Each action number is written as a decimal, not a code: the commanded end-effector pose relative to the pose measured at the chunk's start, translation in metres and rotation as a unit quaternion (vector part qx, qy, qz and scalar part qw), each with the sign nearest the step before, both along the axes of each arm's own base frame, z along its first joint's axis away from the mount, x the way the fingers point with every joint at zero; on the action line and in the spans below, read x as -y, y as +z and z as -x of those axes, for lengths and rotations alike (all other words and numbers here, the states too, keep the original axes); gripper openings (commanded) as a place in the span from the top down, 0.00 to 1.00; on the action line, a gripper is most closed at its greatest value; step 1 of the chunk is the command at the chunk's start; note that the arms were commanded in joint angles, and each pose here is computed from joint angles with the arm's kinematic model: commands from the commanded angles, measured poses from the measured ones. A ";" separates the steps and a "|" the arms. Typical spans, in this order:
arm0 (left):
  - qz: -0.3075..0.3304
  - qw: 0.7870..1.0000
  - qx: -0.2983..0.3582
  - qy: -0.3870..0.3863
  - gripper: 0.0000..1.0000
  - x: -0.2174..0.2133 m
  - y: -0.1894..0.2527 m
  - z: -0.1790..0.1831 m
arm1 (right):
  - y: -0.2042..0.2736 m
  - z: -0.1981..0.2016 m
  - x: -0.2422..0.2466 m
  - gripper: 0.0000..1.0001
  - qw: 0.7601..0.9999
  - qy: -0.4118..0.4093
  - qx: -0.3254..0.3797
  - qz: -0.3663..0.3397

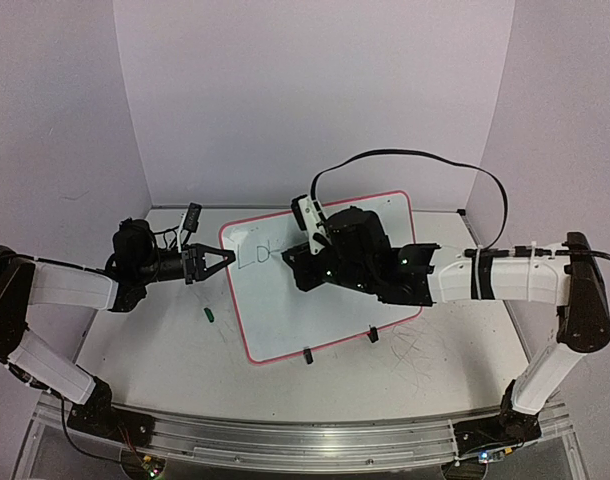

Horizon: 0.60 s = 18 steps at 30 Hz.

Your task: Write a sentence on the whiteboard

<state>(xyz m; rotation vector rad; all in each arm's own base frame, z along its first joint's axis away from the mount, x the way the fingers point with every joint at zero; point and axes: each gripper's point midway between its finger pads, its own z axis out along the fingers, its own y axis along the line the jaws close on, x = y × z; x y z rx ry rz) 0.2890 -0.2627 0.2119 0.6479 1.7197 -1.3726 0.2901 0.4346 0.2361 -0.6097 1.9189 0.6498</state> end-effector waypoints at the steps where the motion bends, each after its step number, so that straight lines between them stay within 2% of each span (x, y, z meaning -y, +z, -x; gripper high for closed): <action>1: -0.006 0.999 0.045 -0.016 1.00 0.006 0.014 0.003 | 0.004 0.003 0.009 1.00 1.000 -0.016 -0.003 -0.006; 18: -0.006 0.999 0.042 -0.017 1.00 0.006 0.013 0.003 | 0.010 -0.003 0.008 1.00 0.999 -0.035 0.009 -0.008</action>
